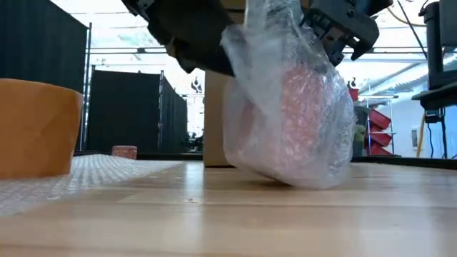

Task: Wrap mug
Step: Wrap the pink cup with the bubble wrap

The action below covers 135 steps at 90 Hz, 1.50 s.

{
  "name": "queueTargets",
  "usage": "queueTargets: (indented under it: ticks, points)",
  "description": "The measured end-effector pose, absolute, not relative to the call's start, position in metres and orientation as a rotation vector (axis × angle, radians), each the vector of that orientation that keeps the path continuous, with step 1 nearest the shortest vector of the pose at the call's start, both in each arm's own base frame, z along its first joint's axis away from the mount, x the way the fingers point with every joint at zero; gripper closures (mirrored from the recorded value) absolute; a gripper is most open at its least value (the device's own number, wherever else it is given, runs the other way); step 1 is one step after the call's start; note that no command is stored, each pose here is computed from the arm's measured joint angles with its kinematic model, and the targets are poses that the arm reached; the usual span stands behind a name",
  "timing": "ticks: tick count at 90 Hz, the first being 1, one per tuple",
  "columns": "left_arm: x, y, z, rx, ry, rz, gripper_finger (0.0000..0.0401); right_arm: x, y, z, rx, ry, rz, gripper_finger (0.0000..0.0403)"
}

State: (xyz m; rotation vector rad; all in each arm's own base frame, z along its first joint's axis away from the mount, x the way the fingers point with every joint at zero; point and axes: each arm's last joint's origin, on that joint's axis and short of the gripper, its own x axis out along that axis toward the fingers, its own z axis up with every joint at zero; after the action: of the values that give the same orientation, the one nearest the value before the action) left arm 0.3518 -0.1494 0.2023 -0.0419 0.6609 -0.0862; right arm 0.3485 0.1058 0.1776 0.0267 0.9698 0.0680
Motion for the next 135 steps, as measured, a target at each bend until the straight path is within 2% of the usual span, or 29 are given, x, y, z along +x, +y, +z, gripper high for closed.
queueTargets:
  ticks: [13, 29, 40, 48, 71, 90, 113, 135]
  points:
    - [0.348, -0.149, 0.200, 0.007, 0.714, -0.085, 0.0265, 0.349, 0.106, 0.178, 0.030, 0.967, 0.065, 0.0403]
    - [0.337, -0.142, 0.173, 0.030, 0.851, -0.041, 0.0265, 0.349, 0.106, 0.177, 0.035, 0.969, 0.062, 0.0403]
    - [0.337, -0.144, 0.176, 0.008, 0.833, -0.039, 0.0265, 0.349, 0.106, 0.180, 0.066, 0.974, 0.049, 0.0394]
    - [0.336, -0.145, 0.175, 0.004, 0.841, -0.038, 0.0265, 0.352, 0.107, 0.190, 0.061, 0.985, 0.055, 0.0367]
    - [0.334, -0.147, 0.174, 0.010, 0.849, -0.043, 0.0265, 0.364, 0.110, 0.233, -0.010, 0.962, 0.093, 0.0255]
    - [0.333, -0.147, 0.173, 0.021, 0.866, -0.043, 0.0265, 0.363, 0.109, 0.249, -0.009, 1.017, 0.083, 0.0203]
    - [0.333, -0.147, 0.173, 0.024, 0.867, -0.044, 0.0265, 0.353, 0.110, 0.260, 0.010, 1.153, 0.091, 0.0198]
    - [0.333, -0.147, 0.173, 0.040, 0.867, -0.052, 0.0265, 0.345, 0.131, 0.270, 0.008, 1.169, 0.156, 0.0201]
